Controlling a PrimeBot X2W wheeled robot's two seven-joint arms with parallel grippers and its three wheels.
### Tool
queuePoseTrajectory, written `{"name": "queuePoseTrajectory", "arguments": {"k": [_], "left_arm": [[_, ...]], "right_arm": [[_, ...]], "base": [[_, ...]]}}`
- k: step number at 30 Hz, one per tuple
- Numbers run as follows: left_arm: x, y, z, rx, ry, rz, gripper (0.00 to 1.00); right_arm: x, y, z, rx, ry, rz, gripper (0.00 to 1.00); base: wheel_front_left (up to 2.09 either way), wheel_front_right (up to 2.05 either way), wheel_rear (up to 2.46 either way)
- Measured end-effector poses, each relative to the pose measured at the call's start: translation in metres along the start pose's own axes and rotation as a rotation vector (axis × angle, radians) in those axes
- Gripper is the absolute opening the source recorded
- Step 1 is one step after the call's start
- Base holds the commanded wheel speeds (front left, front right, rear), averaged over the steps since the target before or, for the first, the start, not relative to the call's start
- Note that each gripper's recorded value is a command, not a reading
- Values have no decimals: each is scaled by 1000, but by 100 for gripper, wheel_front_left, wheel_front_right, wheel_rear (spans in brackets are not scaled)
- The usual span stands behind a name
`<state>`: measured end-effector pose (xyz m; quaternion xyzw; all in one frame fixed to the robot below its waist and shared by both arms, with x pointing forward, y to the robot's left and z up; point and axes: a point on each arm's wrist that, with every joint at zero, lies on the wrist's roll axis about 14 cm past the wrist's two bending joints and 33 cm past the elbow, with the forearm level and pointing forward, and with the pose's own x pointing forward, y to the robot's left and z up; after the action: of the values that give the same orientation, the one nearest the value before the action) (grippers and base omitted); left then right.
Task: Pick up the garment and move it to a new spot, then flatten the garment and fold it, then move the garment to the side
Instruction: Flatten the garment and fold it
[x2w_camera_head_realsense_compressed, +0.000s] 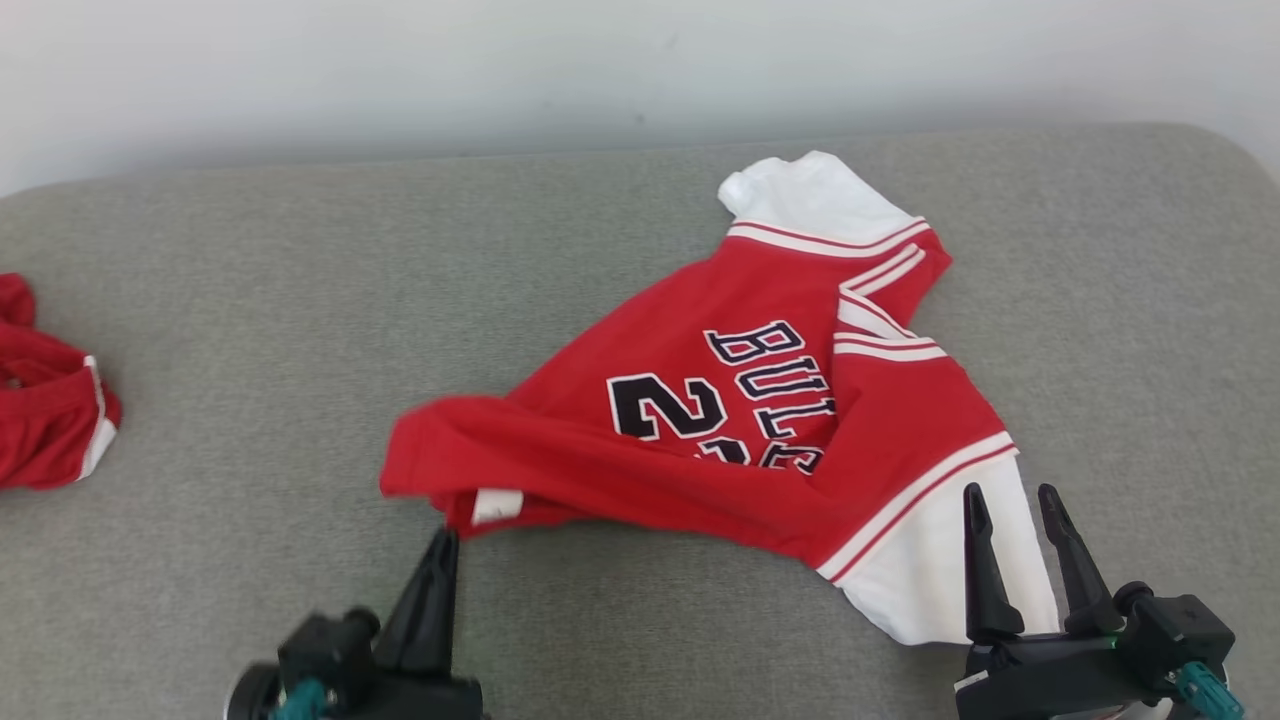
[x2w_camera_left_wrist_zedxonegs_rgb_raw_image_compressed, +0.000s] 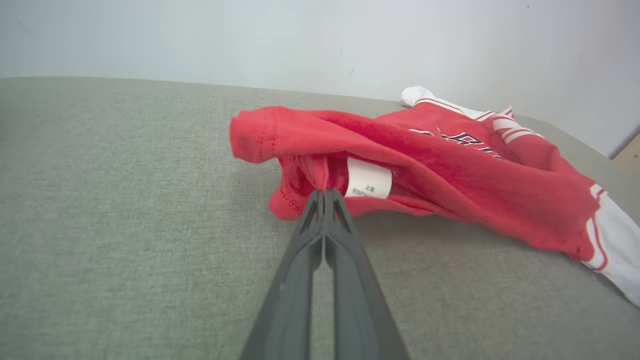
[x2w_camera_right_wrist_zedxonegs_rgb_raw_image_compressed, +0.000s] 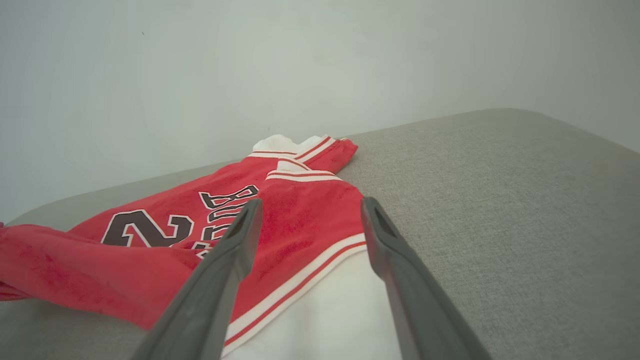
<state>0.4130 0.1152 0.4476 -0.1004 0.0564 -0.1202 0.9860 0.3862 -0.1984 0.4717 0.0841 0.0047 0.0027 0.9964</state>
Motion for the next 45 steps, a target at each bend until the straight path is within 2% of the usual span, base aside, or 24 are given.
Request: {"name": "queuePoseTrajectory", "arguments": {"k": [6, 12, 13, 14, 15, 22, 33, 34, 35, 41, 45], "left_arm": [[-41, -3, -14, -88, 16, 48, 0], [-68, -4, -58, -122, 152, 80, 0], [-70, -4, -65, -128, 175, 85, 38], [-71, -4, -66, -117, 183, 86, 91], [-69, -1, -62, -114, 166, 95, 100], [-59, 14, -31, -110, 65, 138, 100], [-47, 26, -49, -87, 136, 142, 100], [-46, 24, -55, -94, 153, 136, 10], [-46, 24, -55, -94, 153, 136, 0], [-35, 17, -47, -112, 132, 101, 0], [-30, 7, -23, -100, 53, 65, 0]], "right_arm": [[5, 14, 1, 19, -6, 37, 100], [10, 25, -4, 26, 4, 68, 100], [10, 25, -3, 25, 3, 69, 100], [11, 24, -3, 24, 2, 69, 100], [11, 24, -2, 23, 1, 68, 100], [9, 21, -1, 25, -1, 62, 100], [0, 8, -1, 24, 1, 19, 100], [-1, 6, -1, 24, 1, 15, 100], [-1, 6, -1, 24, 1, 15, 100], [0, 2, 1, 23, -6, 2, 100], [1, 7, 1, 29, -6, 14, 100]], "base": [[0, 0, 0], [0, 0, 0], [0, 0, 0], [0, 0, 0], [0, 0, 0], [0, 0, 0], [0, 0, 0], [0, 0, 0], [0, 0, 0], [0, 0, 0], [0, 0, 0]]}}
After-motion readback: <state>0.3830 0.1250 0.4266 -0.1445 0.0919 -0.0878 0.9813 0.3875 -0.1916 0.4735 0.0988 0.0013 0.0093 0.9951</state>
